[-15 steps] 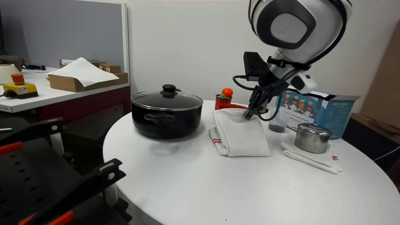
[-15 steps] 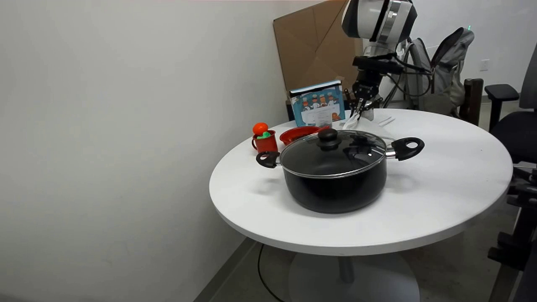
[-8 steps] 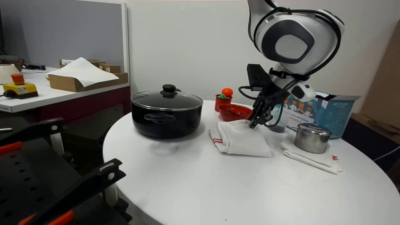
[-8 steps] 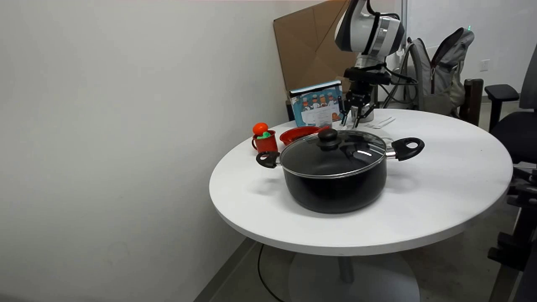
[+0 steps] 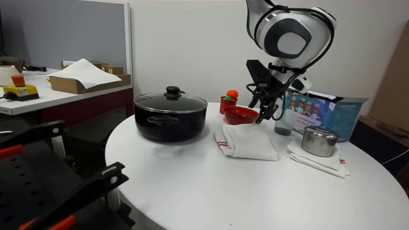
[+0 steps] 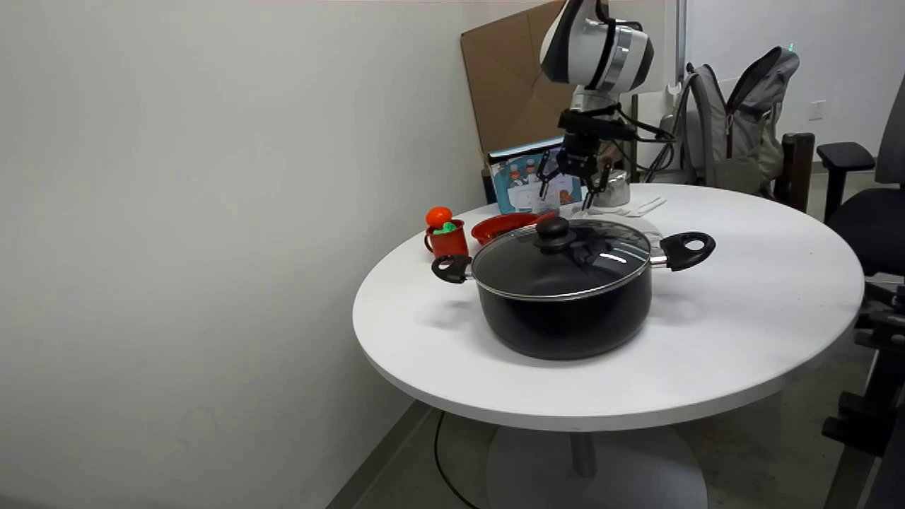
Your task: Fold the towel
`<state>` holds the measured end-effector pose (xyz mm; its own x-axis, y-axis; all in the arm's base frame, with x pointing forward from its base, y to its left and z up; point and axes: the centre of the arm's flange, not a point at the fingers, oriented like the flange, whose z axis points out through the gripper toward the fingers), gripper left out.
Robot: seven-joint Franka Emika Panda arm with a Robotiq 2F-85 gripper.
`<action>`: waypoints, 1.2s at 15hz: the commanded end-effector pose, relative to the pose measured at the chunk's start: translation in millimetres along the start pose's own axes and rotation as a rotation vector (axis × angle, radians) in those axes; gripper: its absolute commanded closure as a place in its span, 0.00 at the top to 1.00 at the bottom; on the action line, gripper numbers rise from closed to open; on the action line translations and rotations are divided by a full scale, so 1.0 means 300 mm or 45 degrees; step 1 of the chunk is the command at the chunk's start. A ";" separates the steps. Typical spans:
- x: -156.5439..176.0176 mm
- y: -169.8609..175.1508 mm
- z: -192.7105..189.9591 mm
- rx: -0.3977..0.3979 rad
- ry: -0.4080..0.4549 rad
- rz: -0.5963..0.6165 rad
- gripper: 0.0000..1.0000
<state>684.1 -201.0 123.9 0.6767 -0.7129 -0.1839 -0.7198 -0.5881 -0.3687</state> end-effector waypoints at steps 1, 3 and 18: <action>-0.128 -0.075 -0.070 -0.022 -0.132 -0.213 1.00; -0.227 -0.086 -0.123 -0.078 -0.213 -0.309 1.00; -0.617 -0.110 -0.667 -0.515 -0.045 -0.841 1.00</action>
<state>551.3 -125.9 352.9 0.9850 -0.1568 -0.0715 -0.1606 -0.9857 -0.0511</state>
